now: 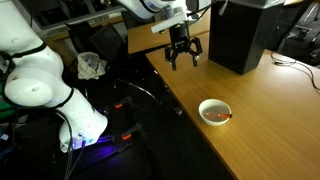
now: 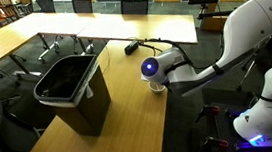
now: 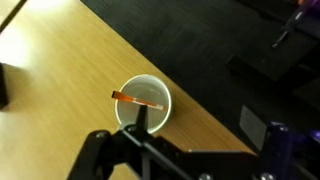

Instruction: Take the marker out of the bowl and put it on the table

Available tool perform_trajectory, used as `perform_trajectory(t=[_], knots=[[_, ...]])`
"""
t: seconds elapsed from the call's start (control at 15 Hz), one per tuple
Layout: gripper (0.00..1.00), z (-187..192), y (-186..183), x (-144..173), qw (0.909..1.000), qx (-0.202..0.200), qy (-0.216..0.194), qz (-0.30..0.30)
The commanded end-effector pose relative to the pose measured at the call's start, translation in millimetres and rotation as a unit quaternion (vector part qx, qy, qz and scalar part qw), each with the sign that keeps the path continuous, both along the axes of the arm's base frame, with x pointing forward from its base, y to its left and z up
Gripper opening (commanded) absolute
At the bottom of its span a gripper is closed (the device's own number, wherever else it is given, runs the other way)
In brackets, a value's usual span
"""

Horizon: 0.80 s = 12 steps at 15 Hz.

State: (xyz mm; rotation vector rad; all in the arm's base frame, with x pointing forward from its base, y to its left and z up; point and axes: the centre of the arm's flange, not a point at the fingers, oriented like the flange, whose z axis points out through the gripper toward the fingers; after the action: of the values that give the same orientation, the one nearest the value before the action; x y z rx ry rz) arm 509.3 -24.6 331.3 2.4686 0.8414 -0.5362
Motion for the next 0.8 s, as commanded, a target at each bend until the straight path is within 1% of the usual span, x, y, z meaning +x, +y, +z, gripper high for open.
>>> perform_trajectory(t=[0.0, 0.07, 0.13, 0.2, 0.27, 0.33, 0.53, 0.73], knots=[[1.0, -8, -4, 6, 0.9998, 0.005, 0.008, 0.02], [1.0, -13, -6, 11, 0.9992, 0.014, 0.02, 0.032], [1.0, -19, -11, 15, 0.9974, 0.031, 0.03, 0.057], [1.0, -24, -15, 18, 0.9941, 0.031, 0.058, 0.086], [1.0, -33, -22, 22, 0.9907, 0.038, 0.065, 0.114], [1.0, -42, -29, 27, 0.9862, 0.039, 0.082, 0.138], [1.0, -70, -56, 40, 0.9683, 0.049, 0.126, 0.21], [1.0, -99, -73, 50, 0.9438, 0.051, 0.156, 0.287]])
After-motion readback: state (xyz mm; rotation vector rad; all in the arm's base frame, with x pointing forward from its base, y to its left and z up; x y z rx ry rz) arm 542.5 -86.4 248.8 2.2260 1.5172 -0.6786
